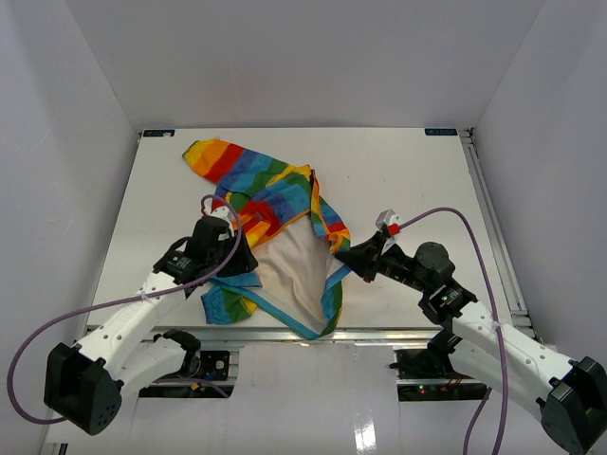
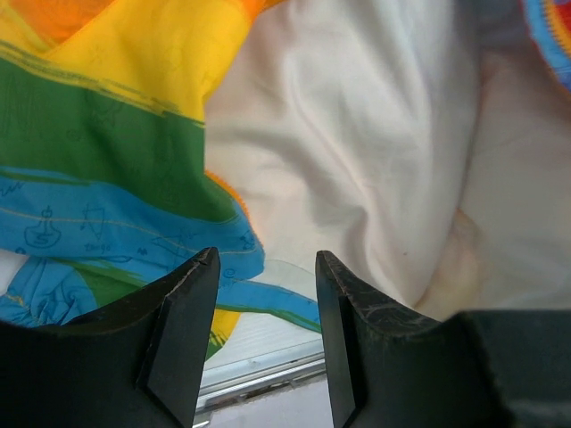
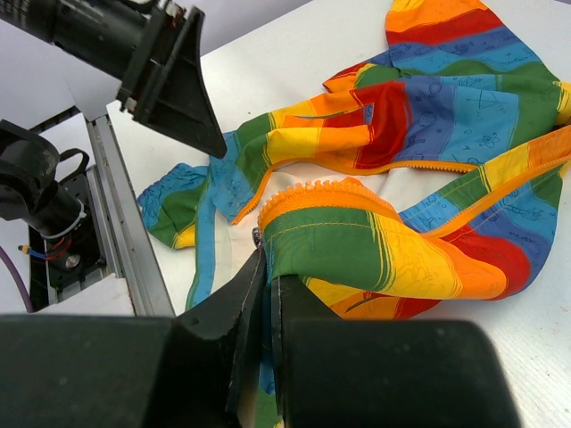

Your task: Zip up the jacket

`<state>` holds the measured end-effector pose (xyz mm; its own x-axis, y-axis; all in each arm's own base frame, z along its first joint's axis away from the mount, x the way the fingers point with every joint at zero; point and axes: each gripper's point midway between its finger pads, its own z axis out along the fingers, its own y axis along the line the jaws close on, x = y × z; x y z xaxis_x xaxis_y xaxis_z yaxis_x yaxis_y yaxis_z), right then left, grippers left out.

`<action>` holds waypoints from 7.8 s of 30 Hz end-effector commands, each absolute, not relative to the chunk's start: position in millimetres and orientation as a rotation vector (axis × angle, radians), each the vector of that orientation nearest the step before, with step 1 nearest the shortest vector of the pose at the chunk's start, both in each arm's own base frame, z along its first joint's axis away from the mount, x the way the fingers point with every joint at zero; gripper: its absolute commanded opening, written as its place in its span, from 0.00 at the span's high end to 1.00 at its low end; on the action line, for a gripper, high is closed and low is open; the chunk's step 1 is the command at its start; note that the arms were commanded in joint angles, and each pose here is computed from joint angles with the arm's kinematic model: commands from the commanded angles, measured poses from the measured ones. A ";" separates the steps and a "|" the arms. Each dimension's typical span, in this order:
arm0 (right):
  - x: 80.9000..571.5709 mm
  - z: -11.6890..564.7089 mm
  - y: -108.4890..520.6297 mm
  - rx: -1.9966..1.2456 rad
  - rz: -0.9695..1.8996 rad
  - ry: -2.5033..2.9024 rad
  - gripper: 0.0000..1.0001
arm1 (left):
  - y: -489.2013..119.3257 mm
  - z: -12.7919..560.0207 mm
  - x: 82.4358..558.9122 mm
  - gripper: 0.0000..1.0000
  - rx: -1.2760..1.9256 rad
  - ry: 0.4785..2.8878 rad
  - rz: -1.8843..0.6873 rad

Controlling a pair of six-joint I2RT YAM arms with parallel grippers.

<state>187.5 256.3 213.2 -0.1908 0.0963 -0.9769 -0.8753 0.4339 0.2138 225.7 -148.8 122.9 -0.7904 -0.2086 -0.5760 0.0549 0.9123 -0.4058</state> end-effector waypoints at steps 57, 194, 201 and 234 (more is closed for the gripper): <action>194.6 229.9 252.8 -0.701 0.984 1.442 0.92 | -186.0 107.9 217.0 1.00 0.098 2.314 -0.511; 129.0 270.3 300.6 -1.033 1.297 1.115 0.92 | -284.1 219.8 124.8 1.00 1.031 1.008 -1.266; 128.3 273.7 298.3 -1.022 1.288 1.107 0.92 | -283.8 216.9 142.9 1.00 0.996 1.075 -1.179; 132.3 250.4 308.7 -1.080 1.301 1.194 0.92 | -285.1 232.6 140.0 0.67 0.940 1.059 -1.250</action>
<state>133.2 303.9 221.9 -0.1461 0.0428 -0.9883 -0.9881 0.0412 0.1478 145.0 -284.7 222.2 -0.0096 -0.2295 -0.9733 0.9909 0.1286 -0.0401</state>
